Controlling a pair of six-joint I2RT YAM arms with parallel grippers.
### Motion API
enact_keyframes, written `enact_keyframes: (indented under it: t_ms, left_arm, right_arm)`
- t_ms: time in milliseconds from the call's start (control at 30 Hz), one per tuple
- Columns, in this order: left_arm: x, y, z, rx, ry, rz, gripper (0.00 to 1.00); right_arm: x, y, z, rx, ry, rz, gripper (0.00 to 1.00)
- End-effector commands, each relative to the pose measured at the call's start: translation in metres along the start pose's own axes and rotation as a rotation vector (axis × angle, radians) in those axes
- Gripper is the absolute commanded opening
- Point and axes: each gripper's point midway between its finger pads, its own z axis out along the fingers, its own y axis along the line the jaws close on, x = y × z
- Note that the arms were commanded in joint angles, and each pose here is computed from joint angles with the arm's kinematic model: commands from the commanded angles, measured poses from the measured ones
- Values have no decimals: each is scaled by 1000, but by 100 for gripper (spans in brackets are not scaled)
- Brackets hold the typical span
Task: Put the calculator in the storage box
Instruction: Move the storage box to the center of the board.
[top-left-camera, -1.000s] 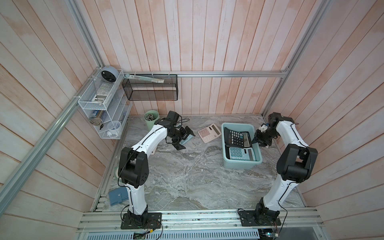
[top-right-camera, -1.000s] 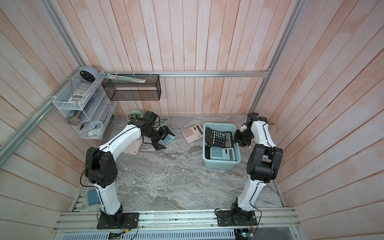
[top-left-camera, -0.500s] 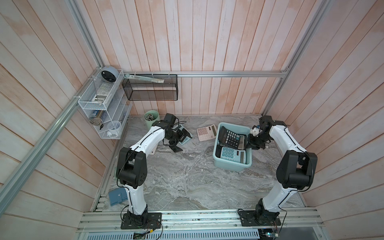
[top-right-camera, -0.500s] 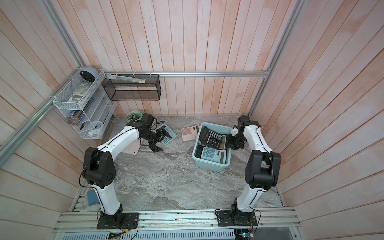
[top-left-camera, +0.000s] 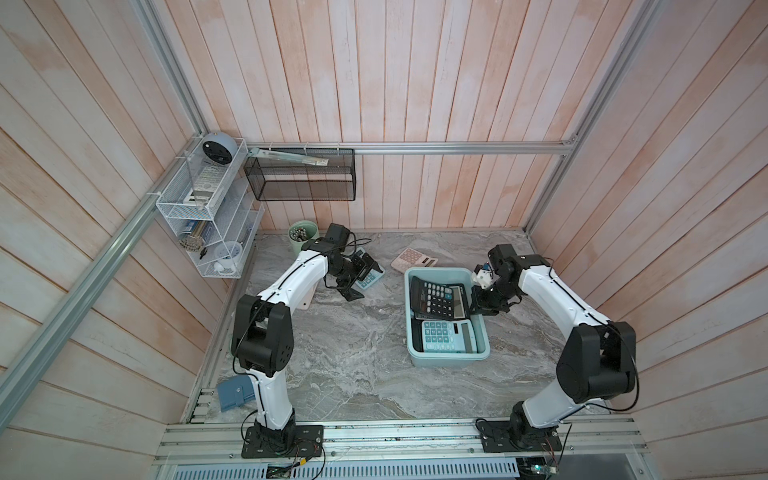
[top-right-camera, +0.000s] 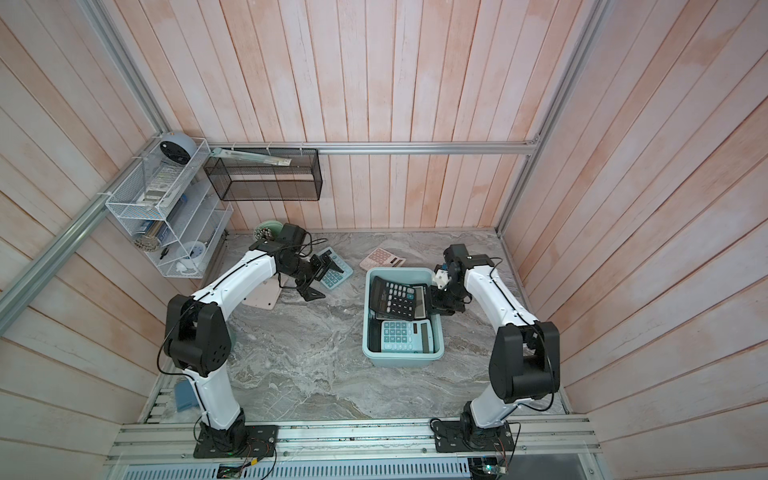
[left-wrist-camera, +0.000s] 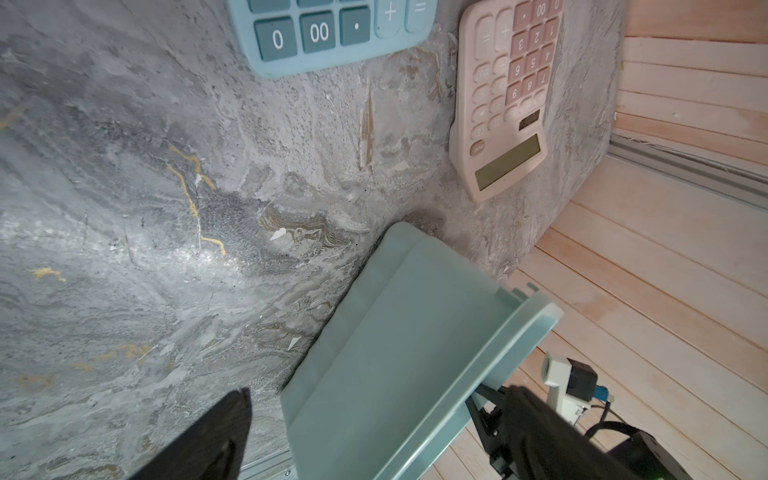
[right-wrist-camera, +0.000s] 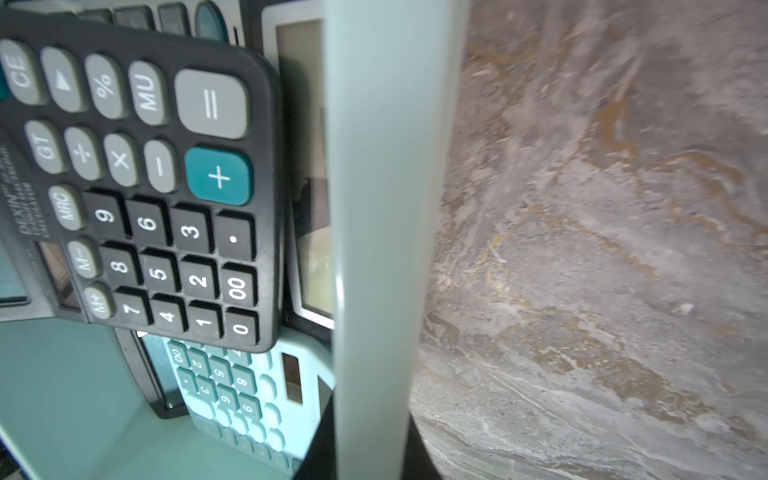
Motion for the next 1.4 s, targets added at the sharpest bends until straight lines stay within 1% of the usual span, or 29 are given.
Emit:
enact_keyframes:
  t_ms: [0,167,200,233,300,367,433,667,767,867,967,1067,1167,1200,1267,1367]
  left_arm:
    - [-7,2,-5,5,-46,21,100]
    - [-9,12,-3,-2,-56,7,100]
    - [-9,14,-2,-4,-56,4,100]
    - [-10,15,-1,-6,-55,2,100]
    - [-11,15,1,-6,-53,3,100]
    - [-12,13,2,-1,-48,-1,100]
    - [-11,10,4,7,-39,-10,100]
    - [0,-10,2,79,-19,-28,100]
    - [7,-20,9,122,2,-43,100]
    - [15,-36,18,166,25,-48,100]
    - [19,-50,25,184,36,-37,100]
    - [18,-63,33,203,52,-32,100]
    - [17,-72,40,210,70,-22,100]
    - [16,-72,41,210,70,-22,100]
    - [6,-69,38,203,48,-28,100]
    - [-11,-50,28,152,0,-30,100]
  right_arm:
    - [35,38,8,-100,99,-34,0]
    - [62,67,22,-109,141,-69,1]
    - [67,71,24,-113,148,-71,6]
    - [72,75,25,-113,150,-71,13]
    - [75,78,22,-114,137,-66,22]
    - [72,77,15,-106,102,-62,31]
    - [66,76,7,-108,85,-55,37]
    - [37,72,-13,-111,35,-41,40]
    - [16,68,-19,-154,-6,19,40]
    - [-14,58,-27,-172,-65,105,40]
    - [-50,45,-34,-196,-145,212,41]
    - [-90,29,-35,-240,-226,347,42]
    - [-132,22,-25,-343,-297,467,43]
    - [-146,22,-20,-367,-309,490,43]
    - [-170,23,-12,-390,-321,495,44]
    - [-205,31,3,-428,-324,482,45]
